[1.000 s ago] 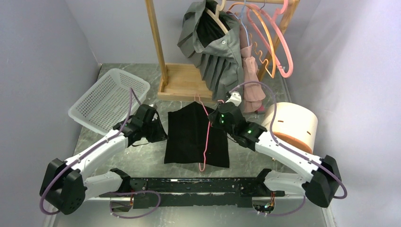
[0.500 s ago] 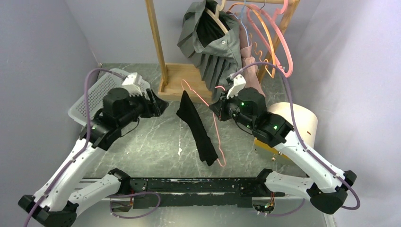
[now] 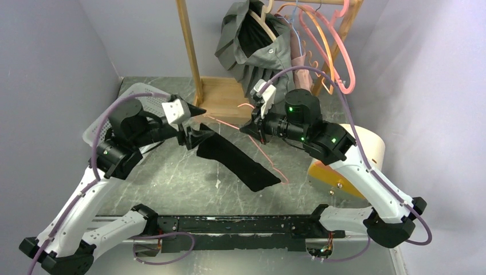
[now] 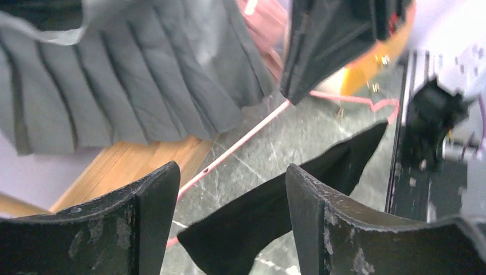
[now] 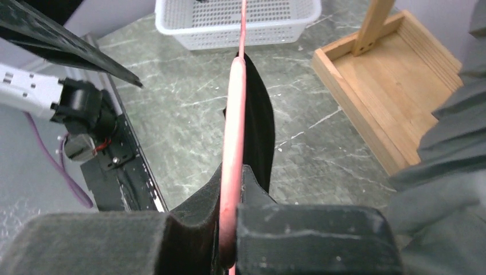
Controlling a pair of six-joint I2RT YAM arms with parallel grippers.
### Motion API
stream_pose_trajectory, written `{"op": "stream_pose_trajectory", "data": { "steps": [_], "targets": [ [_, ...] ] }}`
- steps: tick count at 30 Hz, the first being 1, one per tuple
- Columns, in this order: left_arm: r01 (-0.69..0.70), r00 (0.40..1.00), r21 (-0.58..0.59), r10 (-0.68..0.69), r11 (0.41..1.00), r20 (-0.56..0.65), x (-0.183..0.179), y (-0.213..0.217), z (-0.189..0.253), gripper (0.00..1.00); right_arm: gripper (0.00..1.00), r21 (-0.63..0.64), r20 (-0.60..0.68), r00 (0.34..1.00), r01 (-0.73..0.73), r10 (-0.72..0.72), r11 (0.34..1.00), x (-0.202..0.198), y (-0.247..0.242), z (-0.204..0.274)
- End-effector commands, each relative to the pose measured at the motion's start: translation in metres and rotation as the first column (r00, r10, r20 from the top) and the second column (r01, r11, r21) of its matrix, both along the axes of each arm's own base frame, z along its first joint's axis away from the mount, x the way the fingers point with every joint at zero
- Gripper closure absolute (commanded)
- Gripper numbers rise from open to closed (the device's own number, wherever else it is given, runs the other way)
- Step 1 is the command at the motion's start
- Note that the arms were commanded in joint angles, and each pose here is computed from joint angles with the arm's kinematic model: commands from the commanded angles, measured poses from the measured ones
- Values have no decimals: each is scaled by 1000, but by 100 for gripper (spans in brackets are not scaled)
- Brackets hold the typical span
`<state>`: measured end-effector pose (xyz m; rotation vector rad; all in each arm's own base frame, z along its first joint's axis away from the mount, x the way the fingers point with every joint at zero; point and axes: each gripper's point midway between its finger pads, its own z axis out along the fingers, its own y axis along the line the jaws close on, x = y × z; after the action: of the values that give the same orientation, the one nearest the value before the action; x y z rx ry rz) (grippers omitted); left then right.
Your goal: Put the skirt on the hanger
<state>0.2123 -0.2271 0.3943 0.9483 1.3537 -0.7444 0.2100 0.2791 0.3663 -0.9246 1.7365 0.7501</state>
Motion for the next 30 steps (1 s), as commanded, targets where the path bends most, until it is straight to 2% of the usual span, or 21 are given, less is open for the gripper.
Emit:
{"op": "stream_pose_trajectory", "data": {
  "steps": [1,4,9,14,18,23,28,29,30],
  "targets": [
    [253,930,206,-297,945,219,-24,-15,-22,28,100,-6,79,982,-169,169,986,-14,12,12],
    [311,904,252,-367,917,219,-23,-22,-33,31,100,-18,77,973,-216,217,976,-18,18,7],
    [469,856,257,-507,845,106,-39,-32,-54,37,100,-25,67,964,-255,257,966,-20,24,0],
    [526,831,273,-555,806,37,-41,-36,-70,47,100,-11,73,950,-302,302,953,-25,30,1],
    [503,844,293,-535,813,37,-33,-39,-74,61,100,-1,67,940,-335,335,942,-28,35,-1],
    [450,858,305,-501,839,111,-28,-37,-70,92,100,8,60,930,-363,362,932,-31,39,-2],
    [402,871,315,-465,860,157,-26,-32,-67,93,100,26,78,920,-388,385,921,-37,39,0],
    [383,876,311,-449,870,176,-25,-31,-64,93,96,33,85,920,-387,383,922,-39,37,2],
    [365,877,303,-434,880,205,-25,-30,-59,93,76,40,89,921,-385,380,922,-40,35,2]
  ]
}}
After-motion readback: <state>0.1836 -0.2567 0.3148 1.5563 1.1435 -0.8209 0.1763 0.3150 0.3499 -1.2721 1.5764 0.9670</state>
